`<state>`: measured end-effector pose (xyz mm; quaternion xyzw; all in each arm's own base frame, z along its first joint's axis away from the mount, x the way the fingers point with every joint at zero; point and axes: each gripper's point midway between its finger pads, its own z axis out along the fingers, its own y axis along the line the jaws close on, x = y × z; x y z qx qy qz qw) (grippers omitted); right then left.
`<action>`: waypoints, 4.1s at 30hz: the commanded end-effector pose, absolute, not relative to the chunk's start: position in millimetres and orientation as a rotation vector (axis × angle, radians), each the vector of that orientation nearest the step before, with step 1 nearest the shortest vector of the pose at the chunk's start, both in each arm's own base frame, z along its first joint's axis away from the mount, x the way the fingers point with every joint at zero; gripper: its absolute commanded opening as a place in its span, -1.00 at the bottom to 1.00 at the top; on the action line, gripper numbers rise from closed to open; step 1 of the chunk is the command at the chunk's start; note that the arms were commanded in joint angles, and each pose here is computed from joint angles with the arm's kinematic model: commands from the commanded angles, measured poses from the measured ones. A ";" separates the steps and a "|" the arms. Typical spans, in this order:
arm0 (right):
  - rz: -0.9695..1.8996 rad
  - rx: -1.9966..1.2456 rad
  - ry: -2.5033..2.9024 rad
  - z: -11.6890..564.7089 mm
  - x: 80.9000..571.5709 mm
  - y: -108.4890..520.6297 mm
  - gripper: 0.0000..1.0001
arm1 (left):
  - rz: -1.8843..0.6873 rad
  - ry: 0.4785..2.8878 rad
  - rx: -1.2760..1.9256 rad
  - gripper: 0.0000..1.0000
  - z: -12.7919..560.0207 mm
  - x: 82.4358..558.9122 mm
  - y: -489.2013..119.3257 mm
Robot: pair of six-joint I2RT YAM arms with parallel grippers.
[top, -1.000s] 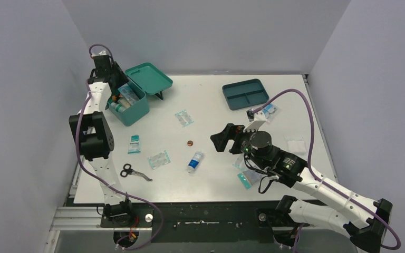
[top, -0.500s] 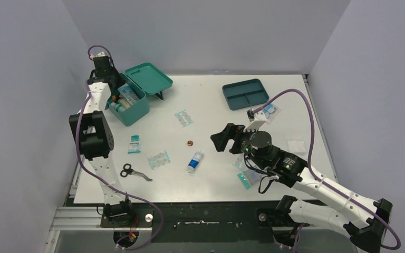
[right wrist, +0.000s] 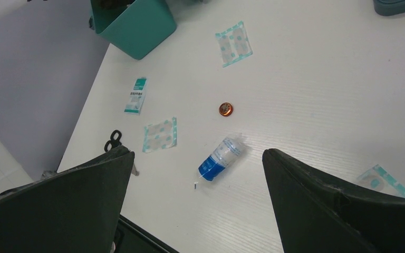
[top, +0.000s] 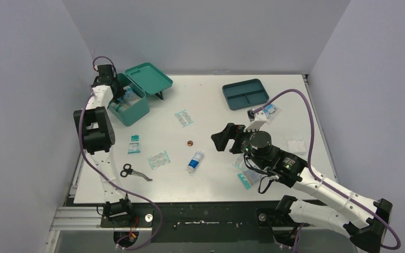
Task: Organize the medicine kit
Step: Place the medical item at the medicine box, then pick up the medical item at the center of the board.
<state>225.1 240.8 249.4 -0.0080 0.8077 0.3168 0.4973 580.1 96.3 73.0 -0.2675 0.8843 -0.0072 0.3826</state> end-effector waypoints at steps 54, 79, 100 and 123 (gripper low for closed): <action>0.050 0.437 2.170 151.5 373.0 87.5 1.00 | -0.656 2.201 0.199 0.95 187.1 293.0 -150.1; 0.134 0.706 2.174 89.8 472.0 -1.7 0.28 | -0.660 2.183 0.206 0.95 169.5 281.3 -148.4; 0.159 0.746 2.238 53.6 486.4 -25.8 0.18 | -0.670 2.176 0.216 0.95 172.4 279.7 -150.9; 0.155 0.737 2.293 34.7 468.8 -23.1 -0.83 | -0.629 2.181 0.202 0.95 173.6 280.4 -145.1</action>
